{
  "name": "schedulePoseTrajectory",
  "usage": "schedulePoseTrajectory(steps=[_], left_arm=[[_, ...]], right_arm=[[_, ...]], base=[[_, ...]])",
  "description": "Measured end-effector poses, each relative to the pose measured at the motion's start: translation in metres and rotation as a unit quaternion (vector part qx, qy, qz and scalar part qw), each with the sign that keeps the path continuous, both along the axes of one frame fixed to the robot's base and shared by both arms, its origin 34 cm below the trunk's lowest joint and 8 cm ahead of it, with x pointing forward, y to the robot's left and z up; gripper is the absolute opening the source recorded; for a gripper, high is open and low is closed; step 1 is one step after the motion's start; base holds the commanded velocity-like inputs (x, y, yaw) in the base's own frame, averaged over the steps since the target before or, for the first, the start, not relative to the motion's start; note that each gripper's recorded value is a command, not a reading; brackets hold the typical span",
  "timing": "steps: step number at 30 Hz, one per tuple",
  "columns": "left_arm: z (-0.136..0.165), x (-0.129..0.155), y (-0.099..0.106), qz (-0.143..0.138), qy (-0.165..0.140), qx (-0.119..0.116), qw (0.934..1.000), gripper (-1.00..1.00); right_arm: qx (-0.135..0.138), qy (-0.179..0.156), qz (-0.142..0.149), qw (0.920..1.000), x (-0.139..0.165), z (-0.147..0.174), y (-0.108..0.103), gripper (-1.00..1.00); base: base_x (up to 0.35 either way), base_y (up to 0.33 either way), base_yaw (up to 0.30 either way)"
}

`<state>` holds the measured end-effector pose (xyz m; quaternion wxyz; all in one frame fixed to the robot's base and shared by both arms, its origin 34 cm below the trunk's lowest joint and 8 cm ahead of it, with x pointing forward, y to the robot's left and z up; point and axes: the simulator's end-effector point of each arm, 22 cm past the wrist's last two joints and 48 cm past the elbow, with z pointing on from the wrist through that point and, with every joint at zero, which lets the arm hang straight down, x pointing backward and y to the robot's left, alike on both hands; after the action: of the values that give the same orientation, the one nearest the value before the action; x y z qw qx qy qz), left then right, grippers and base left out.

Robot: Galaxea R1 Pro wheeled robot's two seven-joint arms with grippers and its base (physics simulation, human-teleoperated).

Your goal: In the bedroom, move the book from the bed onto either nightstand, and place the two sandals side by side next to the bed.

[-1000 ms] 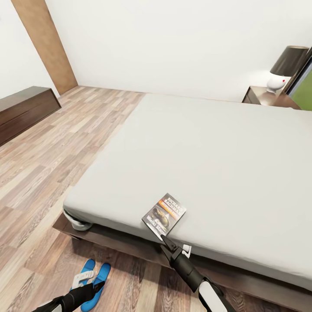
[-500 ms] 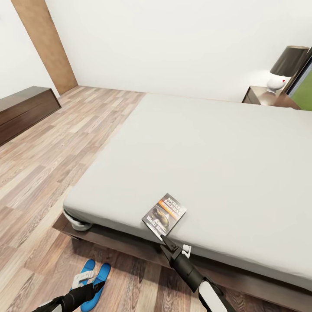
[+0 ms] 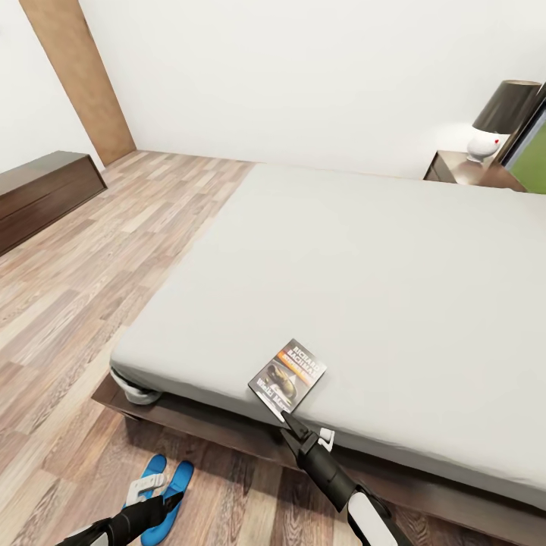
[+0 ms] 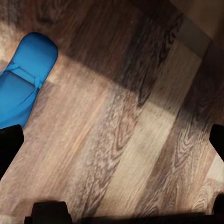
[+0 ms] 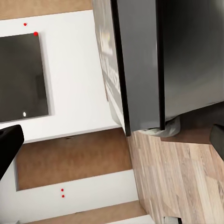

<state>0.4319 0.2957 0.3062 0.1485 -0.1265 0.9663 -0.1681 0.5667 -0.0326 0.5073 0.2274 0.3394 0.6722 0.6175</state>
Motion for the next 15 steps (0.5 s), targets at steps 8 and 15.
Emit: schedulePoseTrajectory(steps=[8, 15], left_arm=[[0.0001, 0.0, 0.0, 0.0, 0.0, 0.0, 1.0, 1.0], [0.0, 0.0, 0.0, 0.0, 0.0, 0.0, 1.0, 1.0]], right_arm=[[0.0, 0.0, 0.0, 1.0, 0.0, 0.0001, 0.0, 1.0], [0.0, 0.0, 0.0, 1.0, 0.0, 0.0, 0.0, 1.0]], base=[[0.02, 0.0, 0.0], [0.021, 0.0, 0.0]])
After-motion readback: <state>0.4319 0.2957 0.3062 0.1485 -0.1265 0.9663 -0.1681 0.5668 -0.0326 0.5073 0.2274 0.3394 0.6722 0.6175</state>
